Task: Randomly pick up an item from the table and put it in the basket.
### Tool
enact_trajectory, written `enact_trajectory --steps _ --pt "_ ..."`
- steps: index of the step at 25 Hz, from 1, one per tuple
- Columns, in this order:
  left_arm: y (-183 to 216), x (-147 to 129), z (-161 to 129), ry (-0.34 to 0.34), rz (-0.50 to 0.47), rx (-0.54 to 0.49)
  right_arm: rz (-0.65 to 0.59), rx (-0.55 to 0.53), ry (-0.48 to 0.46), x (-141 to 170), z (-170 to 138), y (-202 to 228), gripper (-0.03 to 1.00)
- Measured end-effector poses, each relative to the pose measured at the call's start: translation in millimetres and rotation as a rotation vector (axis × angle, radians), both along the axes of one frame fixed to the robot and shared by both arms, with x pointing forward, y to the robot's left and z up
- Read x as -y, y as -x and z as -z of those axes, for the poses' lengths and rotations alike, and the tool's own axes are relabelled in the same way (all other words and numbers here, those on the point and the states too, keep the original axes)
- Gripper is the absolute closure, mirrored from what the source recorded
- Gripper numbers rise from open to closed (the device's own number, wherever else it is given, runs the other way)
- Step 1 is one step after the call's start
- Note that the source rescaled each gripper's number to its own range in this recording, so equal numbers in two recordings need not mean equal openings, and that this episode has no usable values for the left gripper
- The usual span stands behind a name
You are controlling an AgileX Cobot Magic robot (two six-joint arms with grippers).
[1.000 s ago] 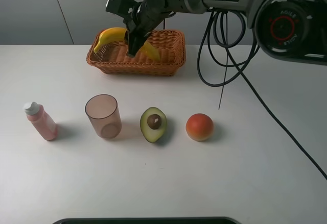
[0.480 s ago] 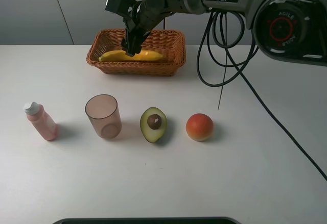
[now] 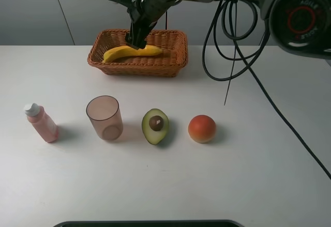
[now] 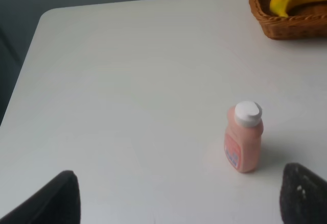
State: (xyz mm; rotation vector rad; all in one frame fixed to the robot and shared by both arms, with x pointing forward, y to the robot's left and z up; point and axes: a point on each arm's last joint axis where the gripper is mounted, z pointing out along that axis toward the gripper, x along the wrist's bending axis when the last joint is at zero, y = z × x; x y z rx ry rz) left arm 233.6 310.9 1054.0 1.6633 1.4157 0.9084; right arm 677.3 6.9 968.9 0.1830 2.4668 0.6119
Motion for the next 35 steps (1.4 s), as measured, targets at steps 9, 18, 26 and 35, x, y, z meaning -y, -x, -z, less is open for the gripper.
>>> enact_trajectory --steps 9,18,26,35 --pt "0 0 0 0.0 0.0 0.0 0.284 -0.019 -0.064 111 -156 23 -0.03" --pt "0 0 0 0.0 0.0 0.0 0.699 -0.164 -0.207 263 -233 70 -0.03" --pt "0 0 0 0.0 0.0 0.0 0.878 -0.235 -0.298 325 -231 147 -0.03" --pt "0 0 0 0.002 -0.001 0.0 0.876 -0.126 -0.515 304 -210 271 -0.03"
